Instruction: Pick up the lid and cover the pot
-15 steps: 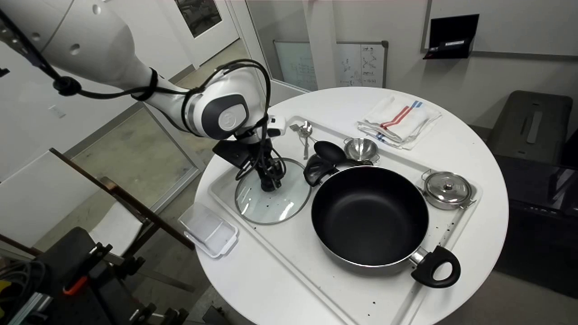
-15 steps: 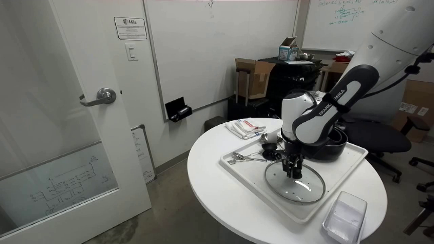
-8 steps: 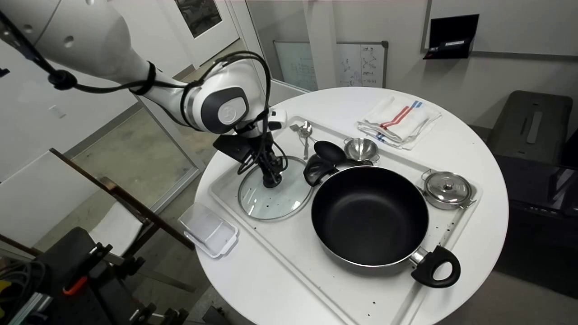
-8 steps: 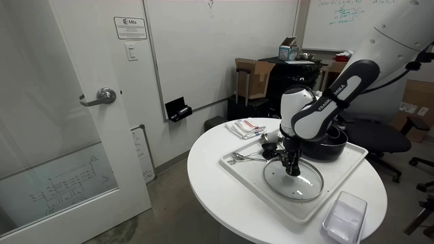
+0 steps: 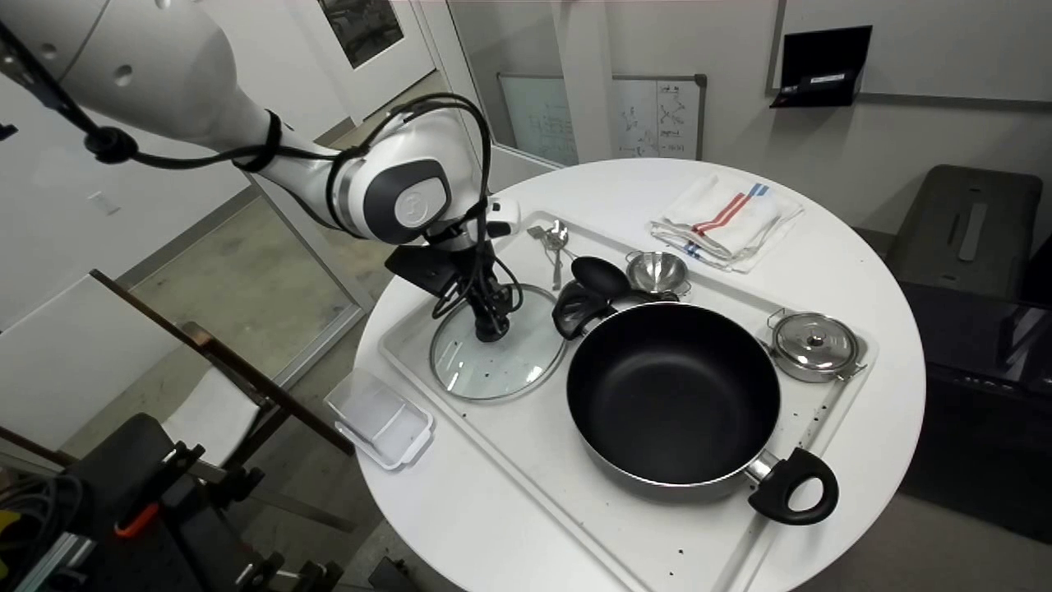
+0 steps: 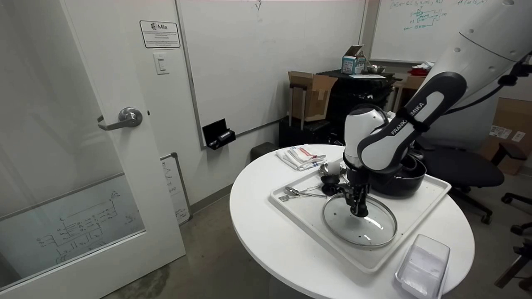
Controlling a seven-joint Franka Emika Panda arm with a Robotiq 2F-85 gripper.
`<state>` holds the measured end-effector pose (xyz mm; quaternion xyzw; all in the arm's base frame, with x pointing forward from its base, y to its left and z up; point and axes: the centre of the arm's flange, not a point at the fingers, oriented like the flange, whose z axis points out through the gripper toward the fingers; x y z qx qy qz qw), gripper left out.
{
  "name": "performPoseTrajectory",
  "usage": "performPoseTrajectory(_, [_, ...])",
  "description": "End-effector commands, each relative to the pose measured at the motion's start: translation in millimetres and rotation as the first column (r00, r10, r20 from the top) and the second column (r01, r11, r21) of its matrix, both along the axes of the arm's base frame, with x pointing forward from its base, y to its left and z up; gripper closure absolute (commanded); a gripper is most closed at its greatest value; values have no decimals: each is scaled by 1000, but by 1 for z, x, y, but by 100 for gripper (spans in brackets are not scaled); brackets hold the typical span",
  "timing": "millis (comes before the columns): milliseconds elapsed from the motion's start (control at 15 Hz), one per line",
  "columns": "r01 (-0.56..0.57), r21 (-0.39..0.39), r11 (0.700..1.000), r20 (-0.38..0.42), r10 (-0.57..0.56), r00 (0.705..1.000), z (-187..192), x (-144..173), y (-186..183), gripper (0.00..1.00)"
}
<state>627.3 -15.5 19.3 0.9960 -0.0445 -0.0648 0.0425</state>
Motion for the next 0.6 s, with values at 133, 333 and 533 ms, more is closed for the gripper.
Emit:
performPoseTrajectory(133, [-55, 52, 997, 10, 55, 998, 32, -20, 12, 75])
performPoseTrajectory(333, [-71, 62, 996, 21, 70, 997, 49, -29, 16, 75])
performPoseTrajectory(533, [-77, 74, 994, 27, 75, 997, 68, -38, 17, 75])
